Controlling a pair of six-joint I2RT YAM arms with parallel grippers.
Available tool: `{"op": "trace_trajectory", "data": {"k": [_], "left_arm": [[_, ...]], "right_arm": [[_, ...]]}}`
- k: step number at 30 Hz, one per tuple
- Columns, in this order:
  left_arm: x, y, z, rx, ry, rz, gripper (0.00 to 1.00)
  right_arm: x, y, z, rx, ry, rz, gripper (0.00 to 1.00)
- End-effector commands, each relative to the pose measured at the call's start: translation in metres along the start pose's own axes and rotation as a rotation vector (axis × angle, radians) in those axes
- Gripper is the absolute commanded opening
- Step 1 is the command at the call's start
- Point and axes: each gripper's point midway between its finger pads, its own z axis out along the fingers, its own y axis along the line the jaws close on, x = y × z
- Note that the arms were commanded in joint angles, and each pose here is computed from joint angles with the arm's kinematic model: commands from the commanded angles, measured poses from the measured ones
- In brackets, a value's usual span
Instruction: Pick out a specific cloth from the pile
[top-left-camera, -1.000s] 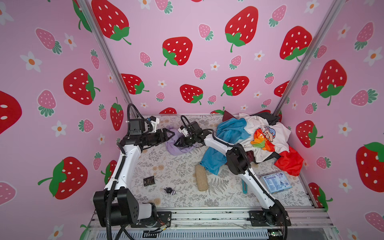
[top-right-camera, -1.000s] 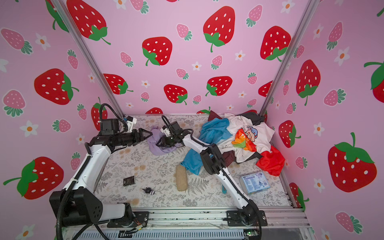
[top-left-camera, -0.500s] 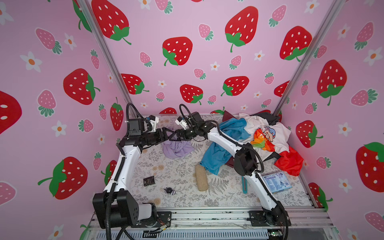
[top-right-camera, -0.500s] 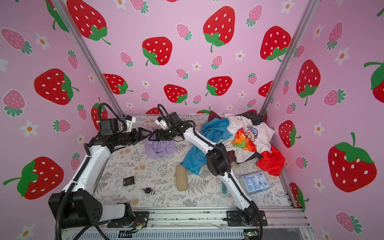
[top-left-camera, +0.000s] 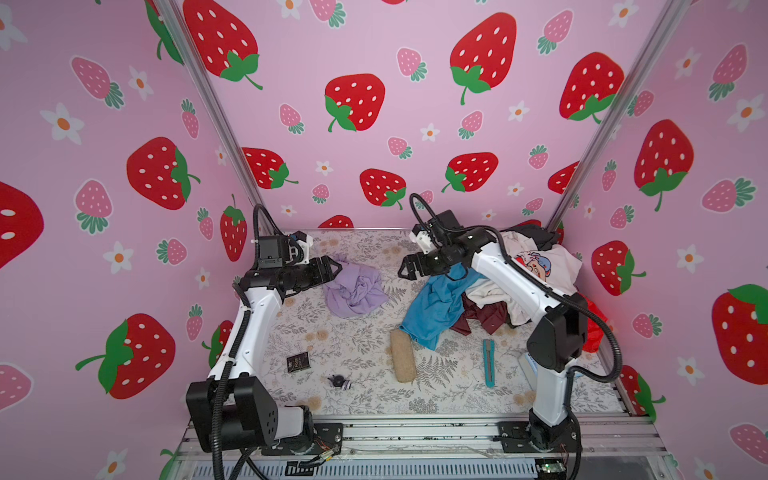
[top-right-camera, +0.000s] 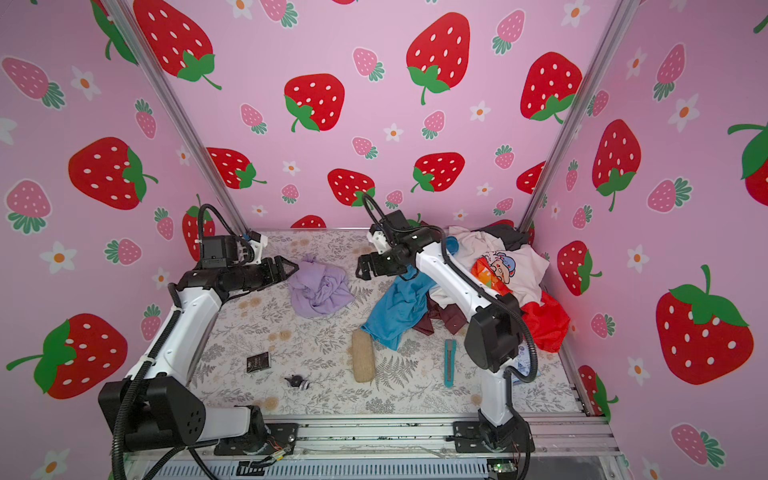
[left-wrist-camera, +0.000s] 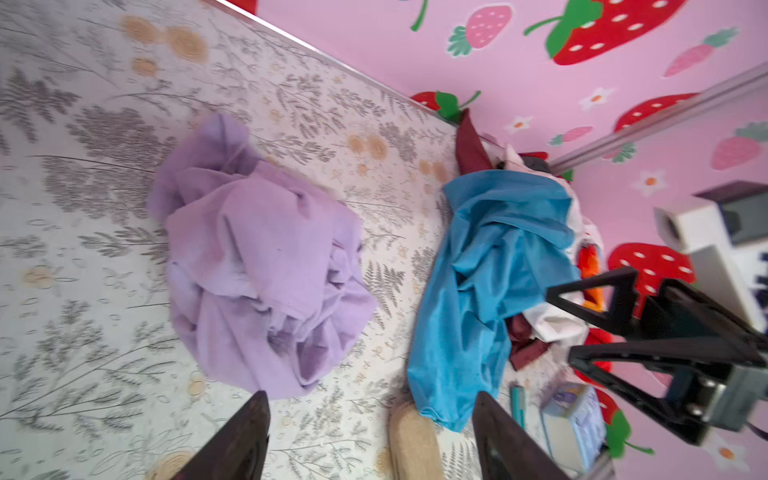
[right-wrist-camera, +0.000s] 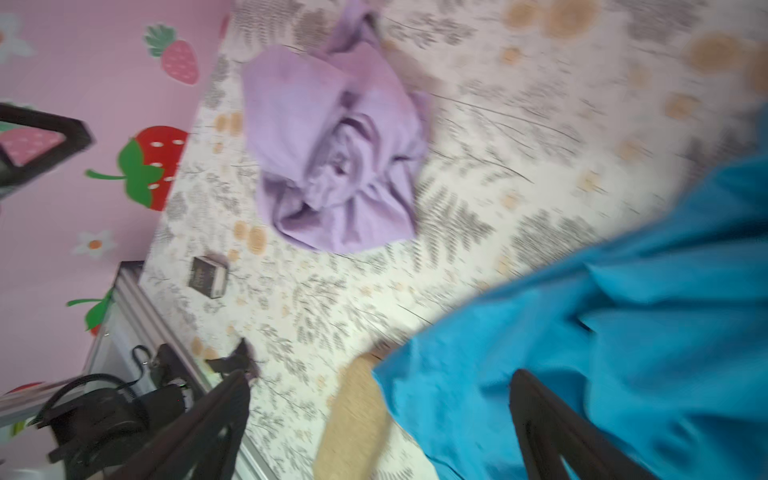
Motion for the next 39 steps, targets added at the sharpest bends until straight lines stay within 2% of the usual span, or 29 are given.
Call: {"op": "trace_trajectory", "data": {"k": [1, 5, 10, 14, 18, 23, 25, 30, 33, 36, 39], "left_arm": [[0.006, 0.052, 0.008, -0.241, -0.023, -0.012, 0.77], [0.018, 0.098, 0.018, -0.42, -0.062, 0.018, 0.75], [0.016, 0.122, 0.023, -0.498, -0.207, 0.067, 0.75], [0.012, 0.137, 0.021, -0.55, -0.352, 0.083, 0.81], [0.017, 0.147, 0.023, -0.581, -0.413, 0.124, 0.91], [0.026, 0.154, 0.03, -0.583, -0.453, 0.149, 0.95], [0.029, 0.153, 0.035, -0.564, -0.479, 0.149, 0.99], [0.036, 0.158, 0.044, -0.573, -0.552, 0.147, 0.99], [0.039, 0.155, 0.045, -0.583, -0.547, 0.173, 0.99], [0.041, 0.149, 0.055, -0.571, -0.53, 0.218, 0.99], [0.045, 0.141, 0.073, -0.566, -0.502, 0.292, 1.0]], "right_arm": [[-0.001, -0.078, -0.059, 0.25, -0.16, 0.014, 1.0], [0.029, -0.162, -0.1, 0.517, -0.337, 0.07, 1.0], [0.075, -0.231, -0.129, 0.802, -0.528, 0.086, 1.0], [0.104, -0.257, -0.132, 0.887, -0.674, 0.099, 1.0], [0.123, -0.272, -0.133, 0.974, -0.723, 0.089, 0.99], [0.141, -0.285, -0.127, 1.009, -0.789, 0.091, 1.0], [0.146, -0.289, -0.124, 1.01, -0.812, 0.106, 1.0], [0.141, -0.283, -0.128, 0.976, -0.922, 0.089, 1.0], [0.143, -0.279, -0.138, 0.987, -1.014, 0.076, 0.99], [0.147, -0.283, -0.132, 0.986, -1.031, 0.08, 1.0], [0.143, -0.287, -0.116, 0.965, -0.977, 0.056, 1.0]]}}
